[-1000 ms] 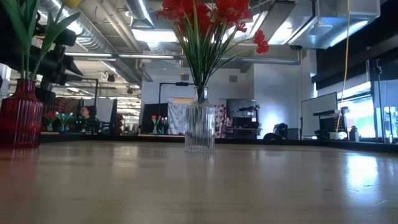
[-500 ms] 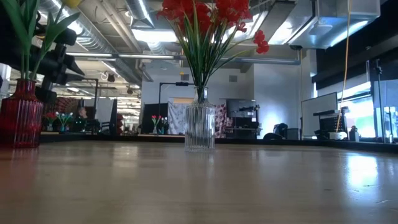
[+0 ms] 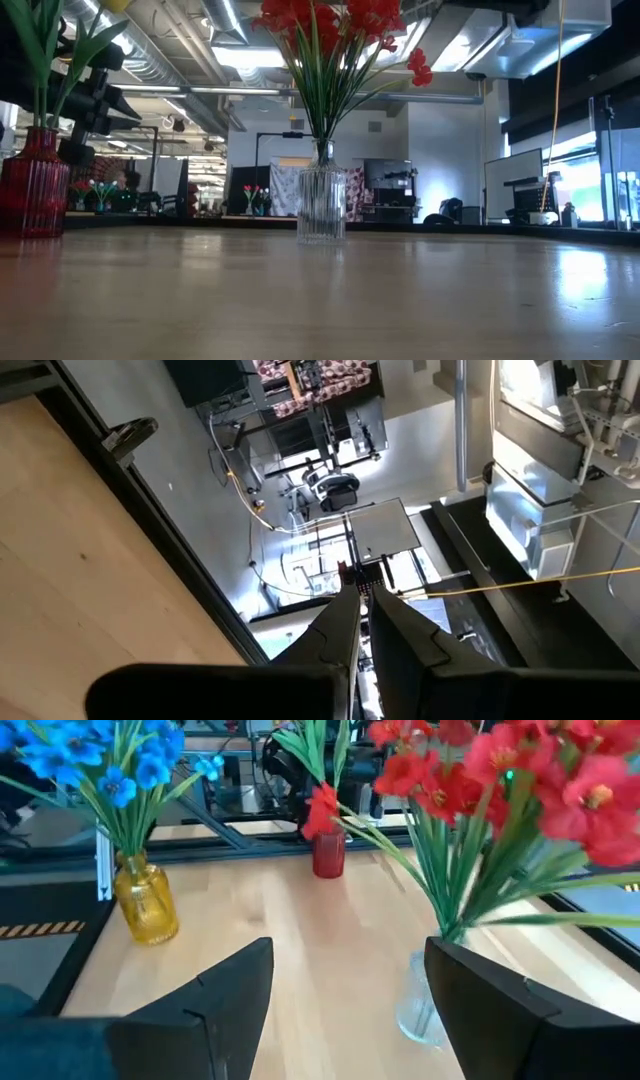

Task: Sort flowers into vase by color
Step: Return to Home Position

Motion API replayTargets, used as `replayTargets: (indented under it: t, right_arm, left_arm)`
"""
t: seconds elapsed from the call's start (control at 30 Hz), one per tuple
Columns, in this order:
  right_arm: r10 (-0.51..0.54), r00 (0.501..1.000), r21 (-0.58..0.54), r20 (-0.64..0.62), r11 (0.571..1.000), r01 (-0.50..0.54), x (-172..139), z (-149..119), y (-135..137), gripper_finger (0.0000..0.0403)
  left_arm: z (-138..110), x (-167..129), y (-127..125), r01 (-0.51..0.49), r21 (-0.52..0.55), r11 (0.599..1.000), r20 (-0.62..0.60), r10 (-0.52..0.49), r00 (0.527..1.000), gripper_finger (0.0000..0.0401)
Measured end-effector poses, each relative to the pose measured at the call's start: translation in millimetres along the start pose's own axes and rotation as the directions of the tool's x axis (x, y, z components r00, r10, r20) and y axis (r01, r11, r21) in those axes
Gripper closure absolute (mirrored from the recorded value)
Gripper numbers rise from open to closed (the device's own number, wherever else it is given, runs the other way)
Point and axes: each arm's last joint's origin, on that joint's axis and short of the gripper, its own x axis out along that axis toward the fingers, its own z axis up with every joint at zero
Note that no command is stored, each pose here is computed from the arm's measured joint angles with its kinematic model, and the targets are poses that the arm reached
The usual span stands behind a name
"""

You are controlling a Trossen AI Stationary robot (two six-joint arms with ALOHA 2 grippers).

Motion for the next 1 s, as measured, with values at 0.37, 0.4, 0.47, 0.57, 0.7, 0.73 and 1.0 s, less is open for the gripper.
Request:
replayTargets:
  t: [0.37, 0.4, 0.47, 0.57, 0.7, 0.73, 1.0]
  right_arm:
    - [0.036, 0.998, 0.082, 0.044, 0.996, -0.039, -11.4, -14.8, -44.5, 0.0159]
    - [0.041, 0.998, 0.095, 0.05, 0.994, -0.046, -10.3, -14.1, -53.0, 0.017]
    - [0.031, 0.998, 0.116, 0.046, 0.993, -0.036, -8.1, -16.5, -74.4, 0.0201]
    - [0.011, 0.998, 0.154, 0.054, 0.988, -0.019, -7.0, -23.8, -105.9, 0.0262]
    - [0.004, 0.993, 0.198, 0.116, 0.98, -0.027, -15.3, -39.2, -138.2, 0.0355]
    - [0.023, 0.99, 0.201, 0.141, 0.978, -0.051, -17.8, -43.5, -143.6, 0.0377]
    - [0.151, 0.912, 0.146, 0.381, 0.964, -0.221, -51.4, -75.5, -159.1, 0.0385]
  left_arm:
    - [0.0, 0.0, 0.0, 0.0, 0.0, 1.0, 0.0, 0.0, 1.0, 0.0378]
    - [0.0, 0.0, 0.0, 0.0, 0.0, 1.0, 0.0, 0.0, 1.0, 0.0378]
    - [0.0, 0.0, 0.0, 0.0, 0.0, 1.0, 0.0, 0.0, 1.0, 0.0378]
    - [0.1, 0.0, -0.1, 0.0, 0.0, 1.0, 0.0, 0.0, 1.0, 0.0378]
    - [0.1, 0.0, -0.1, 0.0, 0.0, 1.0, 0.001, 0.0, 1.0, 0.0378]
    - [0.0, 0.0, 0.0, 0.0, 0.0, 1.0, 0.001, 0.0, 1.0, 0.0378]
    - [0.0, 0.0, -0.1, 0.0, 0.0, 1.0, 0.0, 0.0, 1.0, 0.0378]
